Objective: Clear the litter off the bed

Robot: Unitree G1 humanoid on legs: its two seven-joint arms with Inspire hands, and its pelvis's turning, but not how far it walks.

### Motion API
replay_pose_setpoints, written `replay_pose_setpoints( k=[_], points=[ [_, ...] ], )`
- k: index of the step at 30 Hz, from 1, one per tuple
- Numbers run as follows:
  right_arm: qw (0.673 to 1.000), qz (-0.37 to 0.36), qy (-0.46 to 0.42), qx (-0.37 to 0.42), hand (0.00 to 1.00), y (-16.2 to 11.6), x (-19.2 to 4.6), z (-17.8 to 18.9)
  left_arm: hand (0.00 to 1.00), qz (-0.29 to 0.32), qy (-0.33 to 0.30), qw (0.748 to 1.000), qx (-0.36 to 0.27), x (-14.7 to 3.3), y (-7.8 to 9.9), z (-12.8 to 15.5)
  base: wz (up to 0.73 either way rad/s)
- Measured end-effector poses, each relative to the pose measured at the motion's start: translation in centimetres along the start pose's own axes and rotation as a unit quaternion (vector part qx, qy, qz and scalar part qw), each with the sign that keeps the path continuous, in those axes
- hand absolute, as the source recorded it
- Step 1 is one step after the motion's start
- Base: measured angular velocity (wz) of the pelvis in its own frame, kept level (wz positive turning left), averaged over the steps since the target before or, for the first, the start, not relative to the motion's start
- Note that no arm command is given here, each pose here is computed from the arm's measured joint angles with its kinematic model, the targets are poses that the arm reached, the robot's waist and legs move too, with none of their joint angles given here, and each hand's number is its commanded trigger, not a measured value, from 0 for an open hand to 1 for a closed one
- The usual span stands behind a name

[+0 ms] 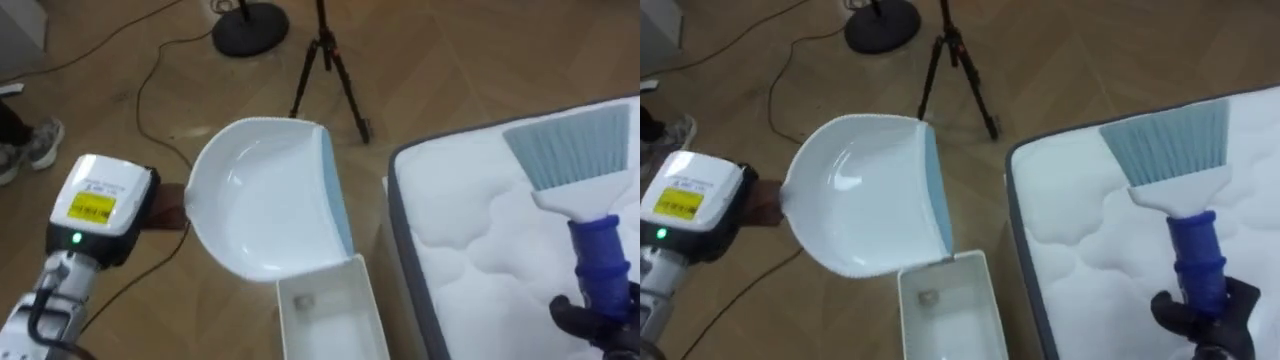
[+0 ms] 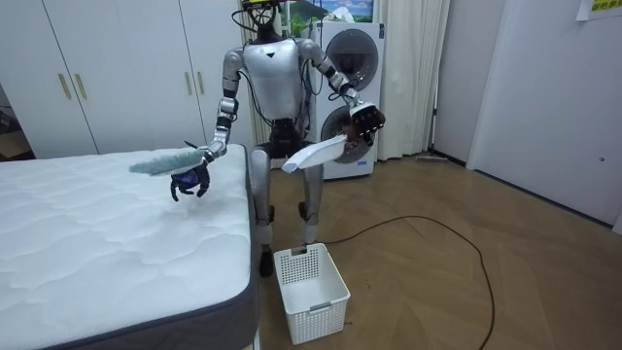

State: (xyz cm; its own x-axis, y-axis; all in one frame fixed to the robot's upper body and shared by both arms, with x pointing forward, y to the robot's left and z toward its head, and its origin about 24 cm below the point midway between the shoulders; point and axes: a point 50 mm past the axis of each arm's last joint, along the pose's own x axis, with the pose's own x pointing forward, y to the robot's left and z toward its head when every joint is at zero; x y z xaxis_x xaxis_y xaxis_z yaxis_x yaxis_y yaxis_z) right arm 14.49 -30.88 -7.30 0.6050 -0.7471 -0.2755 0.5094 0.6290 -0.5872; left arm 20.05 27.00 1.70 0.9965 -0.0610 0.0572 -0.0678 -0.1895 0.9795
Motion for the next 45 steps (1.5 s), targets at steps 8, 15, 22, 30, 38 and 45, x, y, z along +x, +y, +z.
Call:
replay_pose_setpoints(
  k=[8,15,22,30,38,45],
  points=[
    [1.000,0.010,0.016,0.009,0.00,0.5,-0.8,-0.7,1.00,-0.003,0.022,0.995,-0.093,-0.8,-0.9,2.0,-0.52],
    [0.998,0.050,0.031,0.001,0.00,1.8,-1.7,-1.3,1.00,-0.008,0.046,0.987,-0.153,-1.0,-1.4,2.8,-0.98],
    [0.996,0.085,0.037,0.013,0.00,3.7,-2.1,-0.6,1.00,-0.001,0.079,0.969,-0.236,-0.8,-1.5,3.1,-1.09],
    [0.993,0.118,0.006,-0.004,0.00,5.6,-2.0,1.0,1.00,-0.013,0.119,0.951,-0.286,-0.9,-2.5,3.1,-0.84],
    [0.987,0.158,-0.020,-0.017,0.00,6.1,-1.9,1.9,1.00,-0.061,0.112,0.948,-0.292,-1.2,-3.8,4.6,-0.40],
    [0.983,0.176,-0.033,-0.030,0.00,6.3,-1.8,2.2,1.00,-0.084,0.133,0.939,-0.307,-2.6,-4.7,5.2,-0.81]
  ],
)
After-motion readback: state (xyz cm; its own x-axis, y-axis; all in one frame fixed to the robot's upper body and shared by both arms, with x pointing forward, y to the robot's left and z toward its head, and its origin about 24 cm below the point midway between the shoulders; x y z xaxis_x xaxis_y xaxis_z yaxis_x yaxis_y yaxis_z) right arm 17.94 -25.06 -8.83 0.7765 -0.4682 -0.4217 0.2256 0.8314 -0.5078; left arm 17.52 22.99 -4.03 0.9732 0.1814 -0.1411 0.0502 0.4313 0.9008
